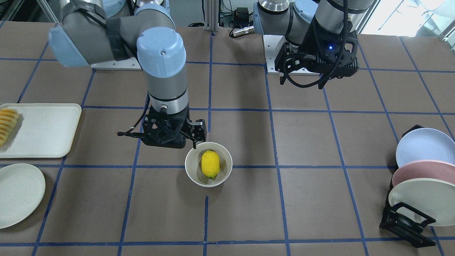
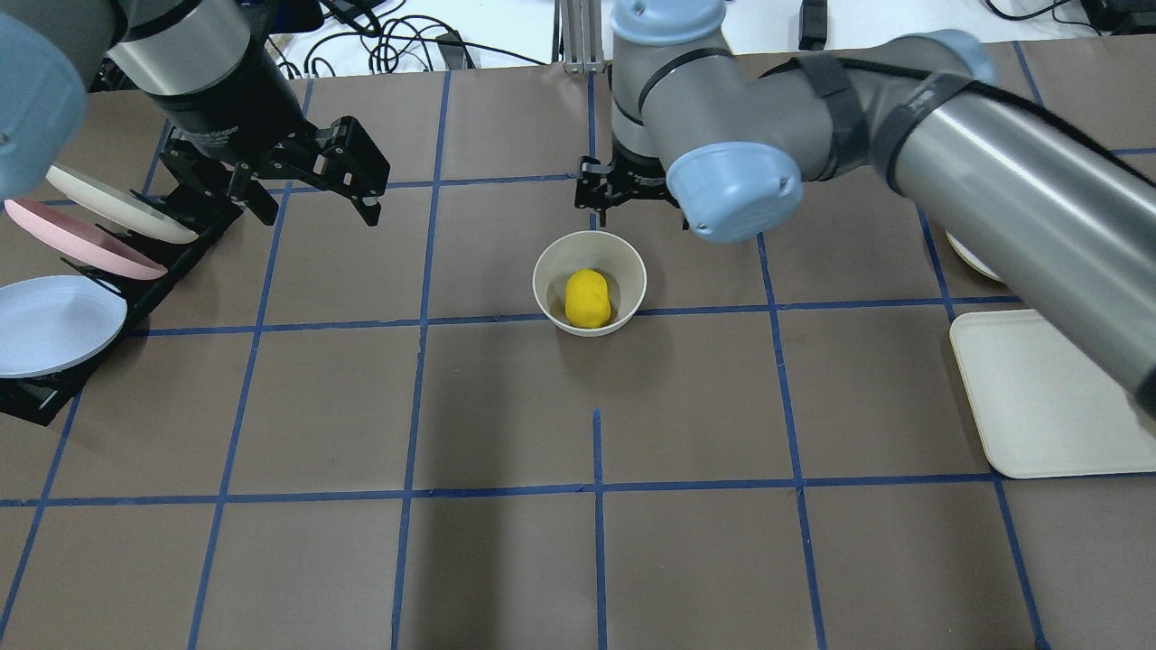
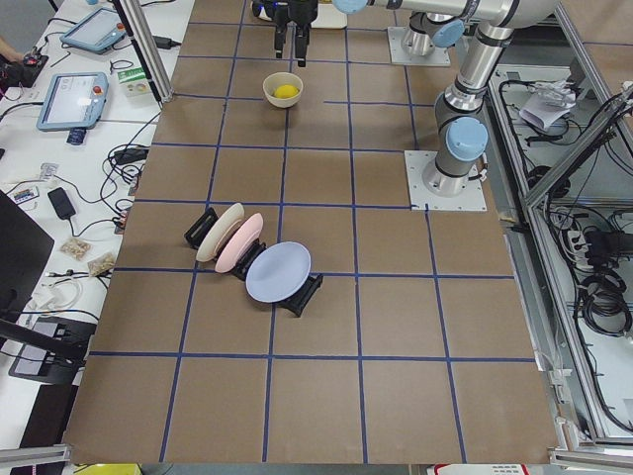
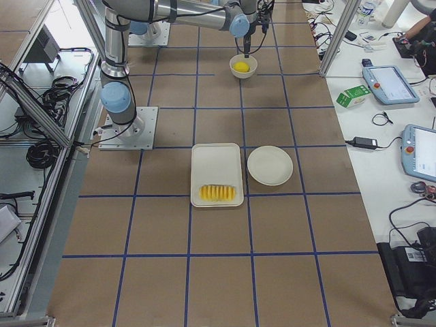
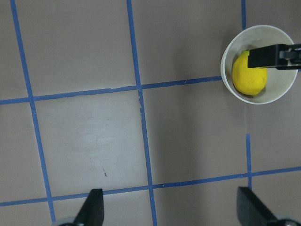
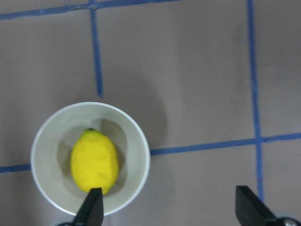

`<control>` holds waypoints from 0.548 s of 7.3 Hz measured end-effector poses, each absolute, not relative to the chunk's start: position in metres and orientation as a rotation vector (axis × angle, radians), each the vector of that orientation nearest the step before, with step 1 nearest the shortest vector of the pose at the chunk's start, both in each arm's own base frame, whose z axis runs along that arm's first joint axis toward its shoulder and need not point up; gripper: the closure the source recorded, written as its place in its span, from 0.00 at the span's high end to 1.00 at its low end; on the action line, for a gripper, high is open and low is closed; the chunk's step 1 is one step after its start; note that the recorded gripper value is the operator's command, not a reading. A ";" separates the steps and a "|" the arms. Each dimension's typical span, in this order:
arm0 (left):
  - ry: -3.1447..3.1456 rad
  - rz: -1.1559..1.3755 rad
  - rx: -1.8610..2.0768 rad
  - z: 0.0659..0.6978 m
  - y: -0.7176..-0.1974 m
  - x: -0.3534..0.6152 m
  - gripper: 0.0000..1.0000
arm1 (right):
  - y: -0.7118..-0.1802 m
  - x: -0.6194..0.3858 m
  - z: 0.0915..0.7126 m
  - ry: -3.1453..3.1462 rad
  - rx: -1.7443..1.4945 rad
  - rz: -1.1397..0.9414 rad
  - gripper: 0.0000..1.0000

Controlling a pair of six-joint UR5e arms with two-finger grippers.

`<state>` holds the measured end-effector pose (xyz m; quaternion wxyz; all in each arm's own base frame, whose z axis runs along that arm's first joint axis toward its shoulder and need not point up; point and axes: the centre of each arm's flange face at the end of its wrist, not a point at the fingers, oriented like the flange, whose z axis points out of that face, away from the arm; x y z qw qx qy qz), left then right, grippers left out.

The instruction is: Place bowl and put lemon in it

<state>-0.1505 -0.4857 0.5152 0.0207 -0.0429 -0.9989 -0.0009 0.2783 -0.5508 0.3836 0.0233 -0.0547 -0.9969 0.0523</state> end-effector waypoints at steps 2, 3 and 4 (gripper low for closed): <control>-3.097 -0.001 -0.131 0.515 -0.486 -0.150 1.00 | -0.528 0.214 0.441 -3.015 -0.243 0.106 1.00; -3.098 0.000 -0.131 0.515 -0.486 -0.150 1.00 | -0.518 0.188 0.461 -3.029 -0.214 0.079 1.00; -3.099 -0.001 -0.130 0.515 -0.486 -0.150 1.00 | -0.513 0.165 0.468 -3.045 -0.193 0.028 1.00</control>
